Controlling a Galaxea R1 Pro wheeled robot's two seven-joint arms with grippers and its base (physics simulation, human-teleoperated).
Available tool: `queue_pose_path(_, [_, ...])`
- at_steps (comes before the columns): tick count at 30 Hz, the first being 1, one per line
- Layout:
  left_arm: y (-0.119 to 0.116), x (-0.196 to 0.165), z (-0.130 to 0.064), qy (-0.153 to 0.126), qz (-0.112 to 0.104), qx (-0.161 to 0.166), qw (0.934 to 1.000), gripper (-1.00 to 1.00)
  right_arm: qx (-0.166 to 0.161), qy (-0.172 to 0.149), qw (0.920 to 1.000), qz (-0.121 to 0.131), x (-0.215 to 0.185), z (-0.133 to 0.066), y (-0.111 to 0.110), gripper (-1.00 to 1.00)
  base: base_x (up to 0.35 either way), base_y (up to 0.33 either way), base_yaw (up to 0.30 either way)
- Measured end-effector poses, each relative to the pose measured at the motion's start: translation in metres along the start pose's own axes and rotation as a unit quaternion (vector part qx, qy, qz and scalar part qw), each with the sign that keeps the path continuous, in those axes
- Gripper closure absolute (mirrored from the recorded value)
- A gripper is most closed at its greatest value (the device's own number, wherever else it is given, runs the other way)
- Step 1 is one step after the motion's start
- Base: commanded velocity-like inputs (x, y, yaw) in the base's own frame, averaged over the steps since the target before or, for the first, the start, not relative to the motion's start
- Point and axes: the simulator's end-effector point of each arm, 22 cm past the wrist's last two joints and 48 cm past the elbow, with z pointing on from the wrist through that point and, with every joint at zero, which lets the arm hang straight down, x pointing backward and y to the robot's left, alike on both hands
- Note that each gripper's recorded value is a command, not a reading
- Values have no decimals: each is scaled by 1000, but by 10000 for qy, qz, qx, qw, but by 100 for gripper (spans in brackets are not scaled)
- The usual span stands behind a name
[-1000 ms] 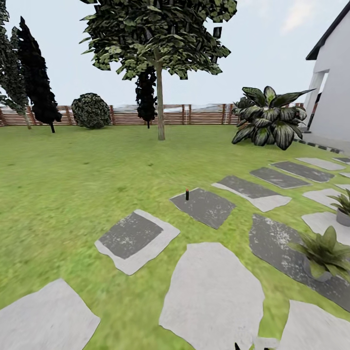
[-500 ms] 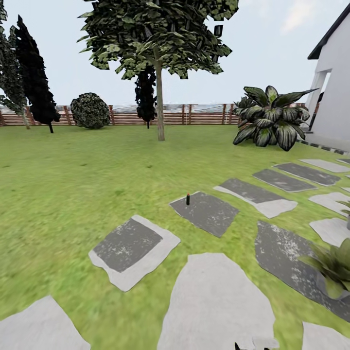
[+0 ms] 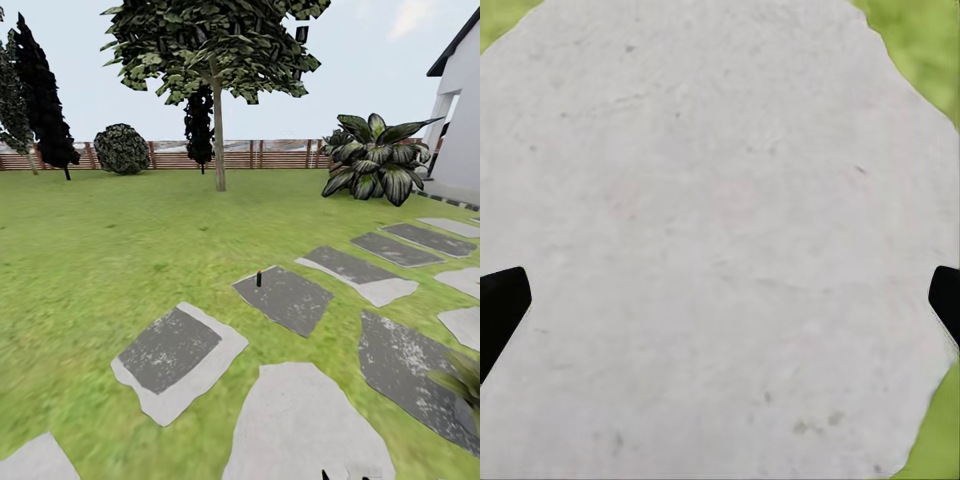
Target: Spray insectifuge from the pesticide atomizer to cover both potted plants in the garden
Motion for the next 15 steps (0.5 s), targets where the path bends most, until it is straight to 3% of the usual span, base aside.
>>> queue_pose_path(15, [6,-1,0,-3,21,-32,10000,-100,20,-8,10000,8,-1,0,-2,-100,307,0,0])
